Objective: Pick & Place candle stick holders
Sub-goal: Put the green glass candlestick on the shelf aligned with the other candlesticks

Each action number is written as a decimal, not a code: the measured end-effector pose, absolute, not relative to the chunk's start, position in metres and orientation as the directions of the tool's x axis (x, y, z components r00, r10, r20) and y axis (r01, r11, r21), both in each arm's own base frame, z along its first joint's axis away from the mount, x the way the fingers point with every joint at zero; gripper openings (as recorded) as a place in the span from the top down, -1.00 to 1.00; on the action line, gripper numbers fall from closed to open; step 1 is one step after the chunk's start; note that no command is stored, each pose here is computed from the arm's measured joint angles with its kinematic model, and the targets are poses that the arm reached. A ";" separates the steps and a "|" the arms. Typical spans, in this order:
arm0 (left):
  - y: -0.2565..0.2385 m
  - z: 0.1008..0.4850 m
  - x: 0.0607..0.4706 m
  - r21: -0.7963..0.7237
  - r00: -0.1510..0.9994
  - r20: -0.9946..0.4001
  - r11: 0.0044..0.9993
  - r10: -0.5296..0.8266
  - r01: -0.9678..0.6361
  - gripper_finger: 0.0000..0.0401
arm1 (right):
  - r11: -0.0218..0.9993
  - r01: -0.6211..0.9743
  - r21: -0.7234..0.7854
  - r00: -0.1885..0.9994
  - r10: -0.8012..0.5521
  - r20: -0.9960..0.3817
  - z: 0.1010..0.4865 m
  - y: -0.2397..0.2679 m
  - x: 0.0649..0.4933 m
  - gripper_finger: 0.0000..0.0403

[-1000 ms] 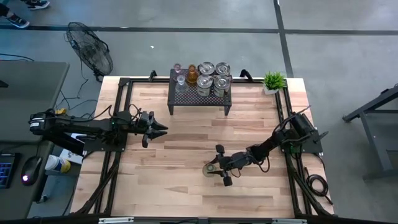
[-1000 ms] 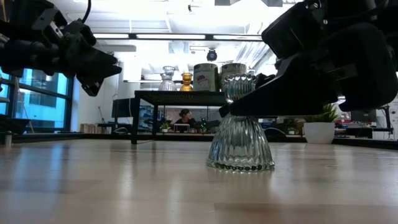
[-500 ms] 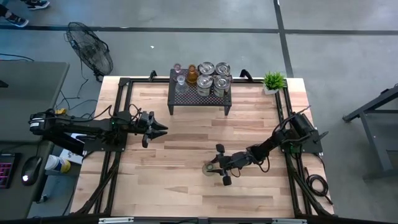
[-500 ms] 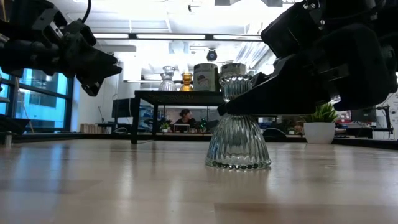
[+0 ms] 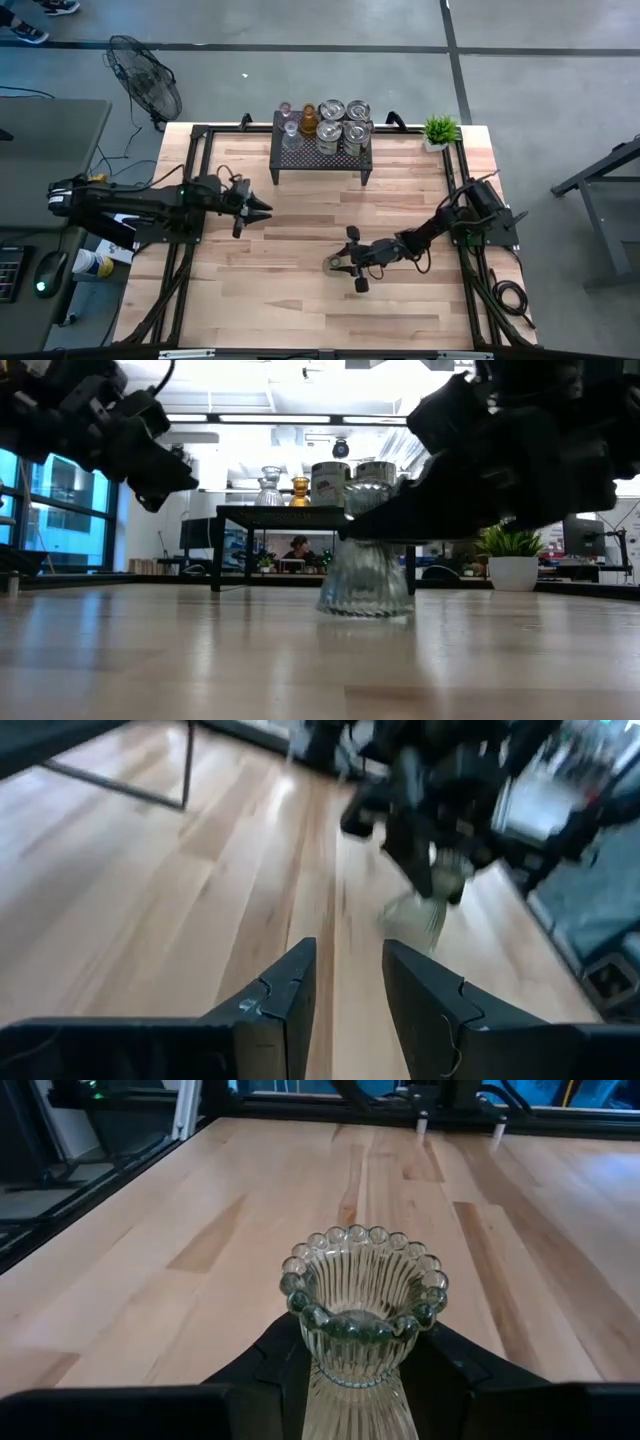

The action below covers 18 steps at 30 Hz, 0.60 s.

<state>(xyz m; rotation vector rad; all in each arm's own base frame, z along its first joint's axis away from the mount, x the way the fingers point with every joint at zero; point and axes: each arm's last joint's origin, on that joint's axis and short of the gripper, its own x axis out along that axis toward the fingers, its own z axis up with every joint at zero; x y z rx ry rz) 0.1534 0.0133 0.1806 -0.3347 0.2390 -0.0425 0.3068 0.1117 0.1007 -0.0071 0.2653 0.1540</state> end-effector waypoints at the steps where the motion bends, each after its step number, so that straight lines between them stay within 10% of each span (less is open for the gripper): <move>1: 0.013 0.183 0.155 -0.314 0.965 -0.245 0.950 -0.089 0.008 0.43 | 0.989 -0.149 0.015 0.955 0.148 -0.258 0.102 0.111 0.309 0.41; 18: 0.003 0.205 0.209 0.147 0.894 -0.378 0.938 -0.239 0.314 0.43 | 0.983 -0.179 0.030 0.928 0.179 -0.328 0.120 0.082 0.354 0.41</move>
